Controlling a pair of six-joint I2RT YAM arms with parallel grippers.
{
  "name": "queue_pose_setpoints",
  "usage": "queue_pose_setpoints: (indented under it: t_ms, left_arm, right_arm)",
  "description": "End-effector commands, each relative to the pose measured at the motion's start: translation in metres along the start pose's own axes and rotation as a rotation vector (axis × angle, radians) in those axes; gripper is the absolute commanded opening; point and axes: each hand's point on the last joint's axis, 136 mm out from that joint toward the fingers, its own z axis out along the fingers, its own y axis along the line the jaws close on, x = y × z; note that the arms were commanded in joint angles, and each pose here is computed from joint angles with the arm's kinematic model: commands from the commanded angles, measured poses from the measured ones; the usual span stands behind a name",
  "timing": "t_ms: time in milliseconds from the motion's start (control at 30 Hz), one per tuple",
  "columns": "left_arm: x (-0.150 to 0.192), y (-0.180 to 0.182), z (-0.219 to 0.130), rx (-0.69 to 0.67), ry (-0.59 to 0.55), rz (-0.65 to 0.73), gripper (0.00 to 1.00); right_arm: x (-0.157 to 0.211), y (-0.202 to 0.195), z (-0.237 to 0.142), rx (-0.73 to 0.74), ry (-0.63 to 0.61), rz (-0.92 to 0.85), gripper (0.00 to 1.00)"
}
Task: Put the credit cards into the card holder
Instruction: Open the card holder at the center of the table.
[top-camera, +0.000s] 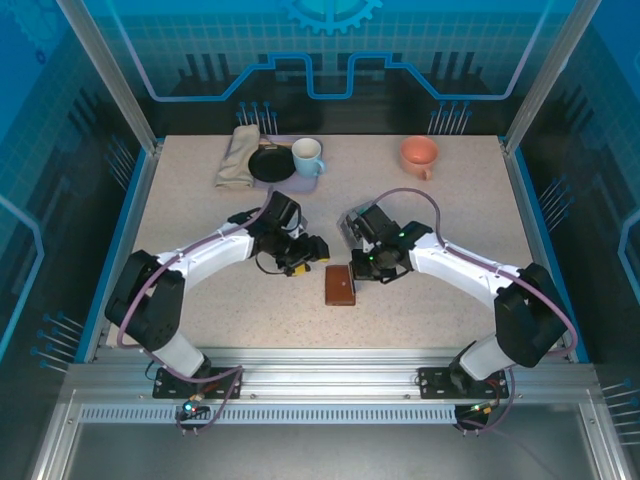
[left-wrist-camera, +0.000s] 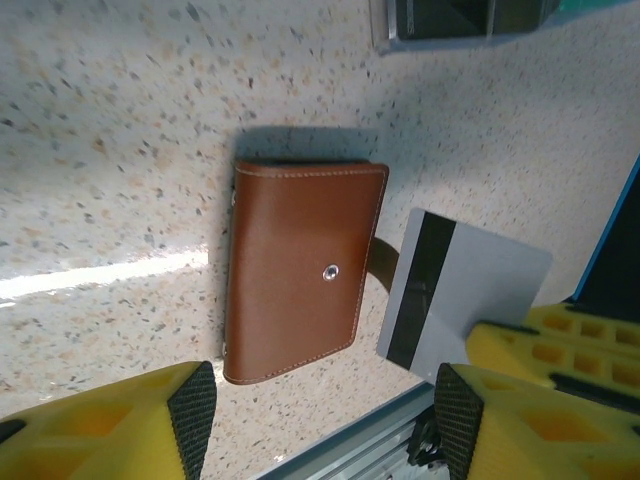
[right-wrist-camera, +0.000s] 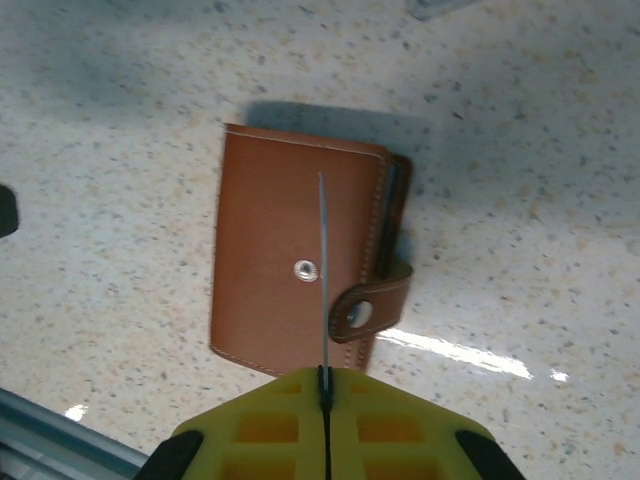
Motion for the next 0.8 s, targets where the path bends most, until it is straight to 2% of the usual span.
queue_pose_setpoints:
  t_ms: [0, 233, 433, 767]
  left_arm:
    - [0.004, 0.0, 0.011, -0.039, 0.022, 0.032, 0.64]
    - [0.01, 0.004, 0.028, -0.069, 0.063, 0.032, 0.63]
    - [0.012, 0.012, 0.041, -0.089, 0.092, 0.021, 0.59]
    - [0.014, 0.018, 0.055, -0.098, 0.121, 0.009, 0.58]
  right_arm:
    - [0.004, -0.021, 0.008, 0.037, 0.011, 0.056, 0.07]
    - [0.003, -0.03, 0.01, 0.029, 0.007, 0.078, 0.07]
    - [0.001, -0.015, 0.019, -0.068, 0.006, 0.094, 0.07]
    - [0.001, -0.019, 0.032, -0.062, 0.007, 0.116, 0.07]
